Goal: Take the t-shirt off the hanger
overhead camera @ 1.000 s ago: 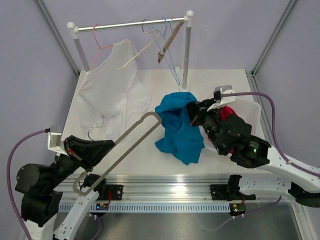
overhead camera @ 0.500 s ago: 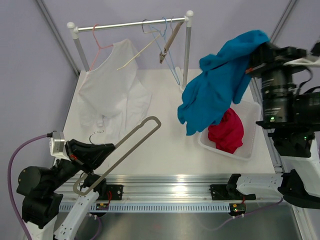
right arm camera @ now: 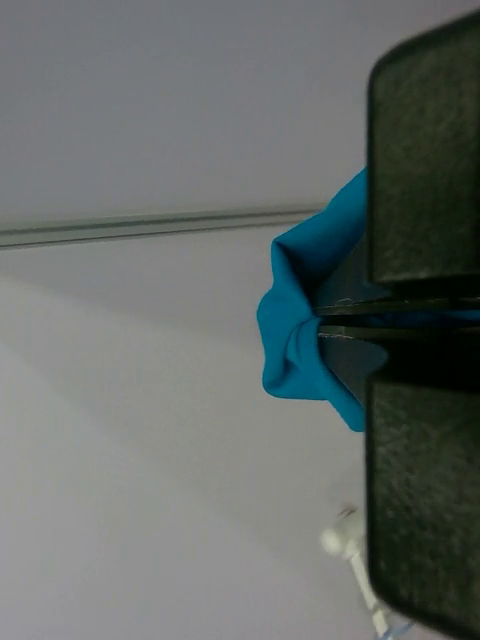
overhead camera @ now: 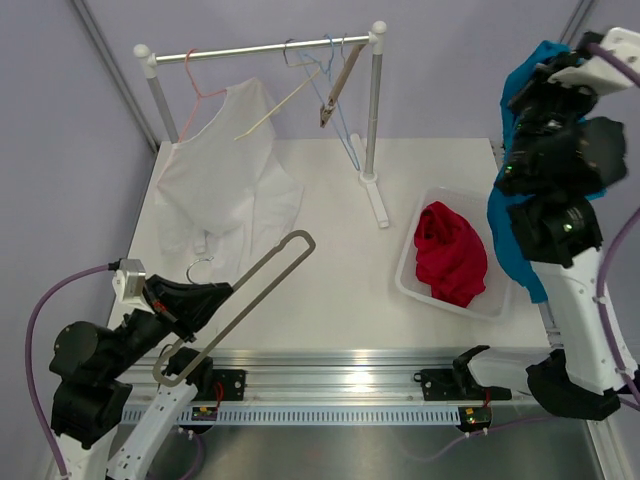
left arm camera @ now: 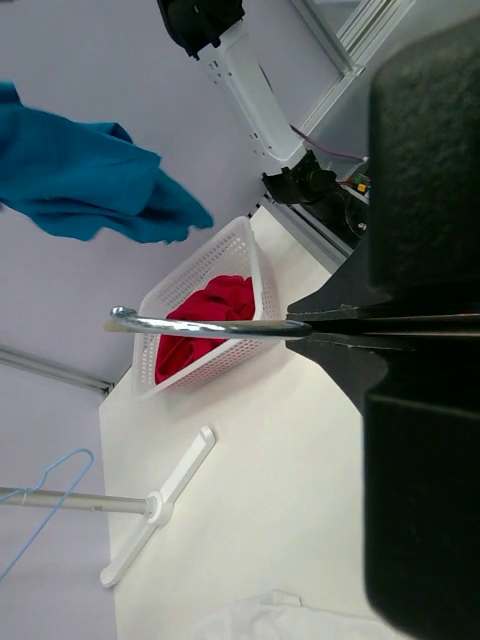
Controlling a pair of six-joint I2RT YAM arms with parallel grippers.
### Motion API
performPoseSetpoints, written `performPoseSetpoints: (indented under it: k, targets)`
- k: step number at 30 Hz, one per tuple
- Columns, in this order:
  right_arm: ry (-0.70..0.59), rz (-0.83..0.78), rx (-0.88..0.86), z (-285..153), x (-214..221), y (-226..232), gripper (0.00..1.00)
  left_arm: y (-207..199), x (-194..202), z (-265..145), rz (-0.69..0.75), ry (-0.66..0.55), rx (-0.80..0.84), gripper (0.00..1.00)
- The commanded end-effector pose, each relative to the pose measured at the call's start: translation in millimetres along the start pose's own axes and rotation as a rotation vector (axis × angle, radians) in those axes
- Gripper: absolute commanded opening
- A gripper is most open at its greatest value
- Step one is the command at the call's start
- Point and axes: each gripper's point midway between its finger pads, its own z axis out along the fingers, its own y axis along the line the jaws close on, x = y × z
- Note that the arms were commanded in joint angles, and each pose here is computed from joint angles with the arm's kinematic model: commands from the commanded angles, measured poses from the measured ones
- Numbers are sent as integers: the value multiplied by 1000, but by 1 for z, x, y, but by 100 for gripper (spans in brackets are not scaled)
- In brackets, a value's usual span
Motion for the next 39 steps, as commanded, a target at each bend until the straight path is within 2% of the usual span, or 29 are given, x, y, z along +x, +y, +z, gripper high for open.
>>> performPoseSetpoints:
  k: [1,4,5,7,14,17,19,20,22,23,26,30,31,33,34,36,37,39]
  targets:
    - [197,-54,6,9,112,-7,0,-2,-14,-1,47,-56,0,0]
    - [221,61,3,-1,135,-17,0,0,-12,1,38,-49,-1,0]
    - [234,51,12,-5,146,-21,0,0,-12,1,37,-46,-1,0]
    - [200,64,26,-9,128,-30,0,0,-12,2,34,-42,-2,0]
    - [9,145,47,-24,15,-61,0,5,-11,5,23,-40,-19,0]
    - [-25,161,25,-20,-8,-58,0,4,-11,6,16,-35,-15,0]
    - [12,134,-21,-8,2,-40,0,2,-12,6,13,-36,-11,0]
    - [-12,149,-32,-5,-12,-37,0,2,-13,6,12,-37,-12,0]
    - [35,120,-64,9,4,-19,0,3,-13,5,11,-41,-17,0]
    - [15,134,-70,11,-7,-18,0,3,-13,5,9,-40,-18,0]
    - [14,125,-78,22,-6,-9,0,4,-12,5,9,-42,-22,0]
    - [45,94,-68,26,8,-7,0,6,-11,6,11,-38,-27,0]
    - [90,57,-50,27,35,-7,0,7,-11,6,11,-38,-29,0]
    - [91,57,-32,23,50,-11,0,7,-11,6,11,-38,-29,0]
    - [140,28,-29,13,80,-15,0,7,-11,6,11,-38,-31,0]
    - [139,42,9,2,95,-27,0,7,-11,7,8,-36,-30,0]
    - [205,-2,16,-4,138,-28,0,7,-11,7,5,-33,-30,0]
    - [223,10,39,-11,157,-35,0,6,-11,8,0,-31,-28,0]
